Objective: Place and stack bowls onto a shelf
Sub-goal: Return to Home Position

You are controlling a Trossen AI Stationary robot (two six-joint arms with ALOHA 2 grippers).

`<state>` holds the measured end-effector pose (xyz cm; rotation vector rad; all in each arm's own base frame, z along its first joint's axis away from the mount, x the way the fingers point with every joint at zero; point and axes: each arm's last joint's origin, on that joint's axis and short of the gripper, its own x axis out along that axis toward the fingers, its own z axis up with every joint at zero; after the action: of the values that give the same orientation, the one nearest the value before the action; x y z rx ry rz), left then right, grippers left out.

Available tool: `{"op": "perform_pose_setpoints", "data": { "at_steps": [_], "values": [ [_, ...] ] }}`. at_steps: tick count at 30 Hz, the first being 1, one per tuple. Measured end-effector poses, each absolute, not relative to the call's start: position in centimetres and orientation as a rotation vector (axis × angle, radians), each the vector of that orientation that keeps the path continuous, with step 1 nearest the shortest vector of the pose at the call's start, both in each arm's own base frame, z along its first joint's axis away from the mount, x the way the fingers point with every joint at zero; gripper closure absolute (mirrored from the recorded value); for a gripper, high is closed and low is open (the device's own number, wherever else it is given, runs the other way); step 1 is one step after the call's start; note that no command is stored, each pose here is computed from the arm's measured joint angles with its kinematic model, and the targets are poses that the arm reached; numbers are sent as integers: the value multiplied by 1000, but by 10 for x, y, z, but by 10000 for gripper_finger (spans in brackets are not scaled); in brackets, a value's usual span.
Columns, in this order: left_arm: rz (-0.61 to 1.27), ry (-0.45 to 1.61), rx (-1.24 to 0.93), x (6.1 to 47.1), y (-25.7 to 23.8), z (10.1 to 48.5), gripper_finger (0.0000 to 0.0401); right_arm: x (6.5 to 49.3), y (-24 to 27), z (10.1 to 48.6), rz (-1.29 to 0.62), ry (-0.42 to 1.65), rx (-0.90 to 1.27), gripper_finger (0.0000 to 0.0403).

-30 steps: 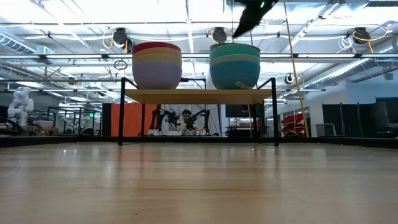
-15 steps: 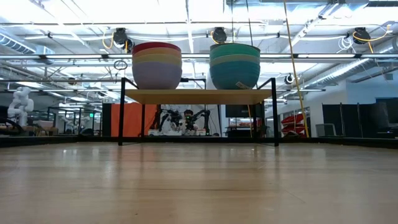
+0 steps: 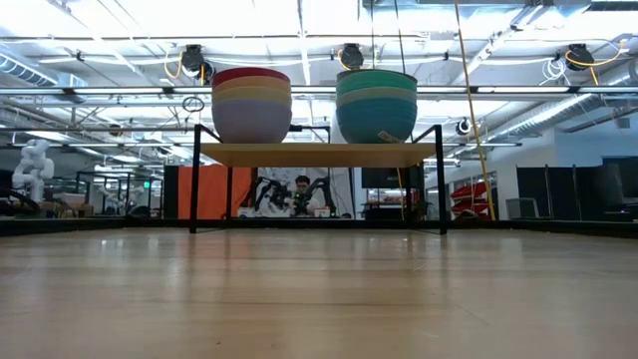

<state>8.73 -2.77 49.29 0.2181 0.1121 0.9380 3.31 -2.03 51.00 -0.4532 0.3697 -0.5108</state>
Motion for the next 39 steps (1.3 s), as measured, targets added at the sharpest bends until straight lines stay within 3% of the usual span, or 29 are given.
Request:
{"op": "perform_pose_setpoints", "data": {
  "at_steps": [9, 27, 29, 34, 39],
  "values": [
    [909, 142, 295, 66, -14, 492, 392, -5, -2, 504, -523, 326, -463, 403],
    [904, 118, 243, 18, 22, 467, 397, -92, 41, 472, -570, 198, -367, 403],
    [808, 73, 250, 17, 24, 459, 396, -94, 43, 470, -574, 203, -353, 403],
    [372, -27, 228, 13, 22, 440, 397, -95, 46, 466, -585, 240, -343, 403],
    [97, 68, 83, 13, 17, 419, 392, -93, 46, 463, -589, 260, -304, 403]
  ]
}}
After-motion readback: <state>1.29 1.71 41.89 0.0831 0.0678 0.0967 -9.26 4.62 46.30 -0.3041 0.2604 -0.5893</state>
